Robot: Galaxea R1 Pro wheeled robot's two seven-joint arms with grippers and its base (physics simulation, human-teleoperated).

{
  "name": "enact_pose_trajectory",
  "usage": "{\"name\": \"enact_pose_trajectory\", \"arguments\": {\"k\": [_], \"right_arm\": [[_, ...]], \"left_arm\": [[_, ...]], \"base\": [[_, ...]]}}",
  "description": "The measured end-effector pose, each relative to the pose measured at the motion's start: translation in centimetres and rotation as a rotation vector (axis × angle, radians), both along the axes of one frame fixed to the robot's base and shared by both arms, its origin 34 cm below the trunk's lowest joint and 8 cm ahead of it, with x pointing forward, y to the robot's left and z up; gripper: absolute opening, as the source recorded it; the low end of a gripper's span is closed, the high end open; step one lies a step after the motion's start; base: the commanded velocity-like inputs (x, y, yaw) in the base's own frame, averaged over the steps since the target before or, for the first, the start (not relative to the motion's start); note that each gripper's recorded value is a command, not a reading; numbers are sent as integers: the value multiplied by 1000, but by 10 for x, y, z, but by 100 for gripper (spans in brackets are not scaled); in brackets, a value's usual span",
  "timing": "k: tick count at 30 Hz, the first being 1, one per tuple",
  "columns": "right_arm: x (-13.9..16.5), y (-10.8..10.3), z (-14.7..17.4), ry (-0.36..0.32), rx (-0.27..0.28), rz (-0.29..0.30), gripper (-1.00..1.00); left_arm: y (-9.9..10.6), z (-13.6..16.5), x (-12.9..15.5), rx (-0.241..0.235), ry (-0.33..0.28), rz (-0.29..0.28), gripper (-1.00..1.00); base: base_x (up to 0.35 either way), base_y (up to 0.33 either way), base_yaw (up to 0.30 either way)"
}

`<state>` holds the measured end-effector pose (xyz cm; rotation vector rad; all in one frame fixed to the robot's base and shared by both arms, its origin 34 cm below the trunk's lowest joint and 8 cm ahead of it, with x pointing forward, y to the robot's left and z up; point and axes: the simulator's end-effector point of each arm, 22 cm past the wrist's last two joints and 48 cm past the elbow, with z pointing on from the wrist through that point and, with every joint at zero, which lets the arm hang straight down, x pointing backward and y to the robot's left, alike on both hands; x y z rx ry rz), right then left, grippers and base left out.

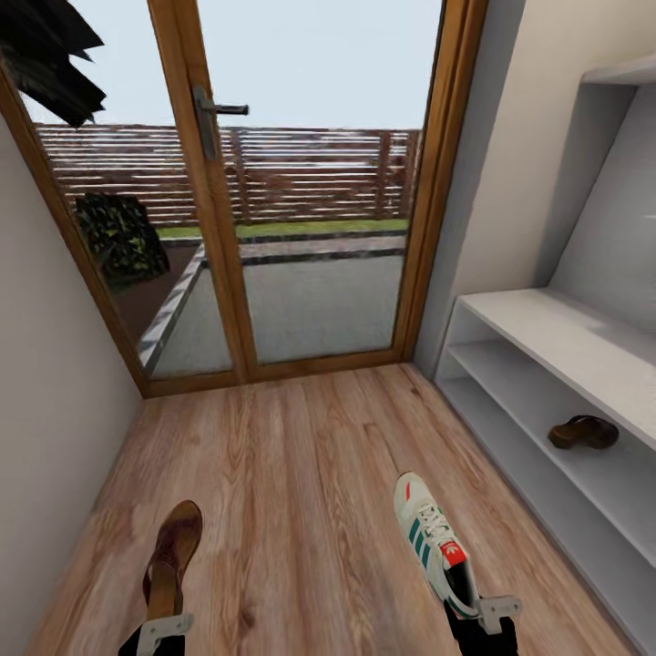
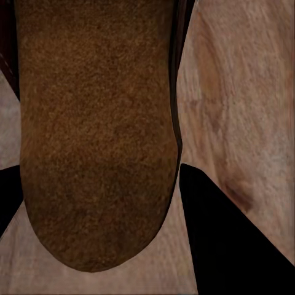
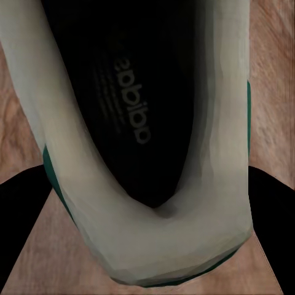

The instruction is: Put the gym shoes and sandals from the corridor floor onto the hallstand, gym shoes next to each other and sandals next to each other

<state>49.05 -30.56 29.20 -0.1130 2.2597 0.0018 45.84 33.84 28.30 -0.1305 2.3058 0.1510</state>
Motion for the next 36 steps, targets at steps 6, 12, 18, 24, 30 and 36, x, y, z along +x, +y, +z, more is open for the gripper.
{"name": "enact_pose_trajectory", "arguments": {"k": [6, 12, 18, 24, 30, 36], "right_arm": [[0, 0, 0, 0, 0, 0, -100], [0, 0, 0, 0, 0, 0, -100], [0, 0, 0, 0, 0, 0, -100], [0, 0, 0, 0, 0, 0, -100], [0, 0, 0, 0, 0, -1, -100], [0, 0, 0, 0, 0, -1, -100]], "left_arm": [[0, 0, 0, 0, 0, 0, -100], [0, 0, 0, 0, 0, 1, -100], [0, 0, 0, 0, -1, 0, -100], [0, 0, 0, 0, -1, 0, -100], [0, 0, 0, 0, 0, 0, -100], [0, 0, 0, 0, 0, 0, -100]], "base": [[322, 138, -263], [316, 149, -263], [312, 157, -263], [311, 159, -263], [303, 173, -263], [221, 239, -263]]}}
